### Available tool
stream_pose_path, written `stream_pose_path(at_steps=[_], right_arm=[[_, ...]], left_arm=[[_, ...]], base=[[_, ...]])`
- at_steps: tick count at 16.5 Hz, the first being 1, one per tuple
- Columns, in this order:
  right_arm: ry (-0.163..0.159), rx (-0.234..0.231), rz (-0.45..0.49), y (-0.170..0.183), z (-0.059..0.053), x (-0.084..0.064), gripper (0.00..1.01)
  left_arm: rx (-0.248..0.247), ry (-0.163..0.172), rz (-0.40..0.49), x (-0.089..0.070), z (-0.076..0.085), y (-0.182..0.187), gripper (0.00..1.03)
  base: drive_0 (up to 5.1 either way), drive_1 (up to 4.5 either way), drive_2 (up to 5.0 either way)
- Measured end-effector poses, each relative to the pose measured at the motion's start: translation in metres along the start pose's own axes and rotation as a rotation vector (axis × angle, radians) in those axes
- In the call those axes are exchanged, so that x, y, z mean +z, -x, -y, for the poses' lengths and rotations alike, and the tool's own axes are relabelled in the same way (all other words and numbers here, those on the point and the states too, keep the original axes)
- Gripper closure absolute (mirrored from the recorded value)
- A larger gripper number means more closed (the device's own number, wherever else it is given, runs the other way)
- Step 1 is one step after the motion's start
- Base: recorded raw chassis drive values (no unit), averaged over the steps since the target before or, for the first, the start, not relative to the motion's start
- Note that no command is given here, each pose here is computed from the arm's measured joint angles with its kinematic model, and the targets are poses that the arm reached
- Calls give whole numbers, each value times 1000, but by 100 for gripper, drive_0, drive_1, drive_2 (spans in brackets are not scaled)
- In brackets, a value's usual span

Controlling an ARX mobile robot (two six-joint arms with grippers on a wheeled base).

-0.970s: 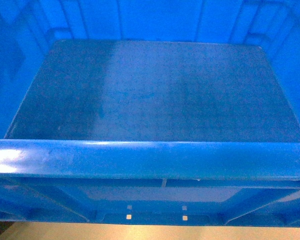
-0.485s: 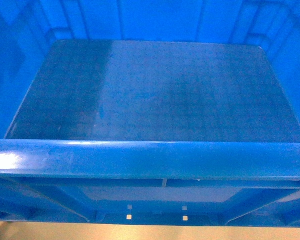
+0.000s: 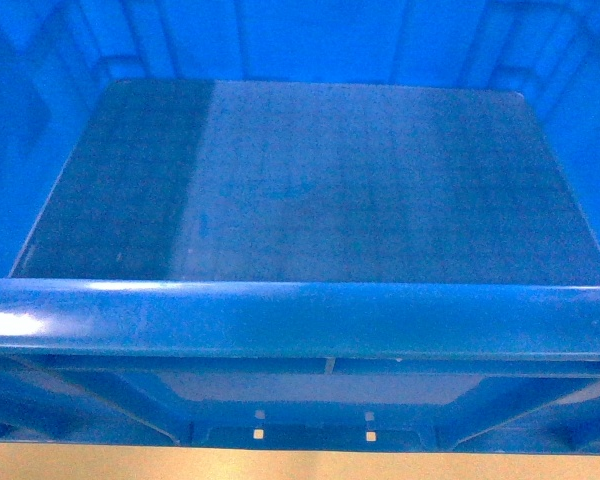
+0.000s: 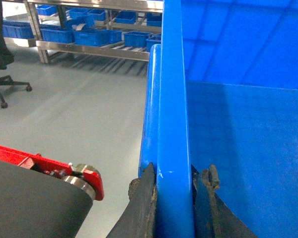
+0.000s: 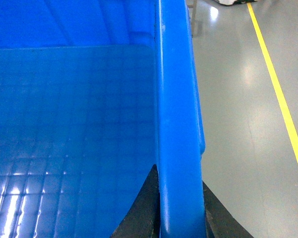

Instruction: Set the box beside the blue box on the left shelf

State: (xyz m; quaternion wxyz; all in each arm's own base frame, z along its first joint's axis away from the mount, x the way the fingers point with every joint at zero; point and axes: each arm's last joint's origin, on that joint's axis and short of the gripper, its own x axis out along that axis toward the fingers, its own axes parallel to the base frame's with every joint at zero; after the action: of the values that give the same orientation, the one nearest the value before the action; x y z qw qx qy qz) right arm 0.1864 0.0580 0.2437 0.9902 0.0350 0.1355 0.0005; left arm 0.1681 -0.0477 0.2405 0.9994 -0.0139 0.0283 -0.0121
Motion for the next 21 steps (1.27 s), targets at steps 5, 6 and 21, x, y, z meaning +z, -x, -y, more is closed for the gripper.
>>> stream_pose_path(at_steps=[5,6,21], right_arm=[[0,0,0,0,0,0,92],[0,0,0,0,0,0,92],[1,1,5,1,0,1,92]], left_arm=[[0,0,0,0,0,0,93],[0,0,0,0,0,0,93],[-1,2,8,1,0,1,94]], base=[[-140,-140,-140],[-134,-134,-134],[-50,200,-301]])
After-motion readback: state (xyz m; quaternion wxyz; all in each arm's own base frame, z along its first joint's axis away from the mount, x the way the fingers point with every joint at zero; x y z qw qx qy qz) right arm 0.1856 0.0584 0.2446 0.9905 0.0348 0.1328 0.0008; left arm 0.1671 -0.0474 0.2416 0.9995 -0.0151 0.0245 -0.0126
